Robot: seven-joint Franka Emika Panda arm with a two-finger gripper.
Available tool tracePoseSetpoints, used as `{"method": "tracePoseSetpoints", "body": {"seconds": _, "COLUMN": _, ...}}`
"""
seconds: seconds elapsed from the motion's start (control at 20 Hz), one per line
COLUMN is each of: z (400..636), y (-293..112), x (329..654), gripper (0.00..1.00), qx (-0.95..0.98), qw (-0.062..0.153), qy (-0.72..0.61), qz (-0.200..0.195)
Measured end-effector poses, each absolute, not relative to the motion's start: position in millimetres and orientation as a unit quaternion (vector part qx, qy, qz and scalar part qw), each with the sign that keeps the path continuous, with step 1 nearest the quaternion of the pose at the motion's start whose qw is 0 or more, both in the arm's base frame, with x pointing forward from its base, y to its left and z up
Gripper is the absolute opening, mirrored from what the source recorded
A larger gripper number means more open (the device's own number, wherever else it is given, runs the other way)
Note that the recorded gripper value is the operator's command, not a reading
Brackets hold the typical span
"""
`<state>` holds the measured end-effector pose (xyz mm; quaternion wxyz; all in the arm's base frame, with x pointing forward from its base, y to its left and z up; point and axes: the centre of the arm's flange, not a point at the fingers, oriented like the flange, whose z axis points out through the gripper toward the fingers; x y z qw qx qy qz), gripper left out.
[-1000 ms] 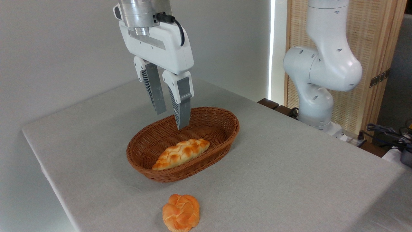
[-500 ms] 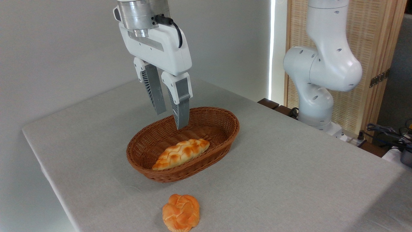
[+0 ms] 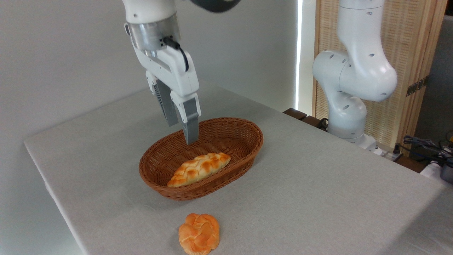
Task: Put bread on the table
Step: 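Close the gripper on the braided bread inside the basket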
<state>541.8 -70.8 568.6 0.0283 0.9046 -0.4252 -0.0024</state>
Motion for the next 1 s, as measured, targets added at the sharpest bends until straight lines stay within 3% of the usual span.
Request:
{"method": "tracePoseSetpoints", "body": {"seconds": 0.3, "z": 496, "y": -82, "x": 500, "gripper": 1.0, "qx": 0.9, "qw": 0.032, "qy": -0.434, "qz": -0.025}}
{"method": "tracePoseSetpoints", "body": {"seconds": 0.45, "z": 472, "y": -89, "x": 493, "gripper": 1.0, "qx": 0.897, "qw": 0.032, "qy": -0.44, "qz": -0.028}}
{"method": "tracePoseSetpoints", "body": {"seconds": 0.75, "z": 435, "y": -89, "x": 487, "gripper": 1.0, "qx": 0.898, "qw": 0.026, "qy": -0.44, "qz": -0.014}}
{"method": "tracePoseSetpoints", "body": {"seconds": 1.0, "z": 430, "y": -92, "x": 485, "gripper": 1.0, "qx": 0.896, "qw": 0.026, "qy": -0.443, "qz": -0.015}}
